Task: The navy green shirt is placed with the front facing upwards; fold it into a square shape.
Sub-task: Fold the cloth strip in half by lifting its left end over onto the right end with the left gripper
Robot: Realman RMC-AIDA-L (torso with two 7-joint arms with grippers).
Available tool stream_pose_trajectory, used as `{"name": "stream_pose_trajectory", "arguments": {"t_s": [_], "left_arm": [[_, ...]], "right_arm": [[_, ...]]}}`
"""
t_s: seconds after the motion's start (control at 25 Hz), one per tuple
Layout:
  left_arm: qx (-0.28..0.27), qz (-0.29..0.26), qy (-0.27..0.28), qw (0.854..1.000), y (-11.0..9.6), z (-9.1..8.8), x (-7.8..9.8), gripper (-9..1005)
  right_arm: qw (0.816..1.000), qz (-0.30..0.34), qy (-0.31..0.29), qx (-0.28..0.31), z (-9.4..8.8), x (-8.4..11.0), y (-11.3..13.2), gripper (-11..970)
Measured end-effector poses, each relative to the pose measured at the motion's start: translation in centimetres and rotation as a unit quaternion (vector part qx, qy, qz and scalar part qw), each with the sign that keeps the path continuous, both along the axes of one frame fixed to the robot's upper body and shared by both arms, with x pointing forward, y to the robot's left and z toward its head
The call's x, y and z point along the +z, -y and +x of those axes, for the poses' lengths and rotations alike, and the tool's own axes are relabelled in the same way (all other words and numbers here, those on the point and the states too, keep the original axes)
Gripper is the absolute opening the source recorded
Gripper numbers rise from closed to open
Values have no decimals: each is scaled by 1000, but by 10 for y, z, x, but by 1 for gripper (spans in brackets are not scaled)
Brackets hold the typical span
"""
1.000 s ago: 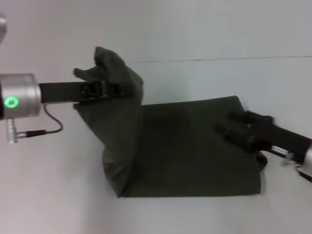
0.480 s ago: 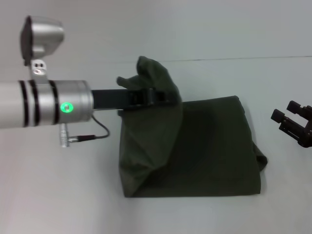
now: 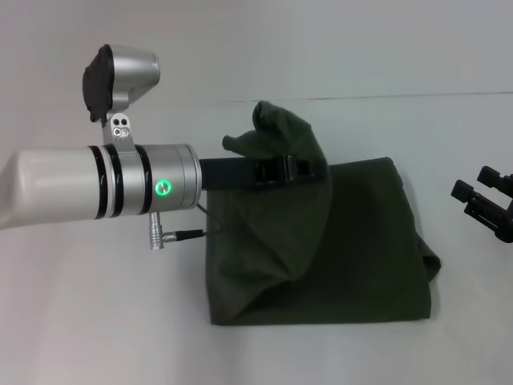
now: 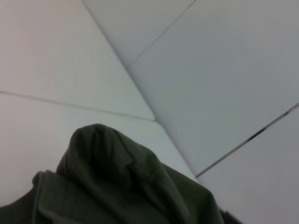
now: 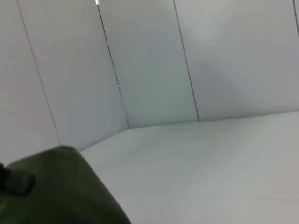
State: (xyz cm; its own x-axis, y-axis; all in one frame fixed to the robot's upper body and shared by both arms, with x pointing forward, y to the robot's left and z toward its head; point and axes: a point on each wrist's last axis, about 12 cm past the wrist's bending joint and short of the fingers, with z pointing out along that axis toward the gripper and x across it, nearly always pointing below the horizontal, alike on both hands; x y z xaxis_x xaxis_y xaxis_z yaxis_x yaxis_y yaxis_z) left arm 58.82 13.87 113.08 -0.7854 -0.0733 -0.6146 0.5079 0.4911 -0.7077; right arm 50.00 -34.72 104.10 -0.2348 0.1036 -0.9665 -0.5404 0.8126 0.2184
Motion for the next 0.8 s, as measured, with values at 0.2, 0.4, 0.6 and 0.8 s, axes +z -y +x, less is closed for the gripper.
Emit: {"name": "stream_pose_trajectory", "arguments": {"t_s": [0.2,0.4,0.6,0.8], "left_arm": [[5,-22,11,1000,1,1,2,82],[10,-16,8,1000,6,2,-5,82],[13,7,4,1000,17,2,-15,82],[12,16,11,1000,27,1,-21,85]], "right_arm": [[1000,-1,0,-1,0,0,1,643],[1000,-1,-1,-1,0,0,1,644],[1000,-2,-2,-2,-1,-1,1,643],[1000,-3,-5,-6,-2,-2,3,643]]}}
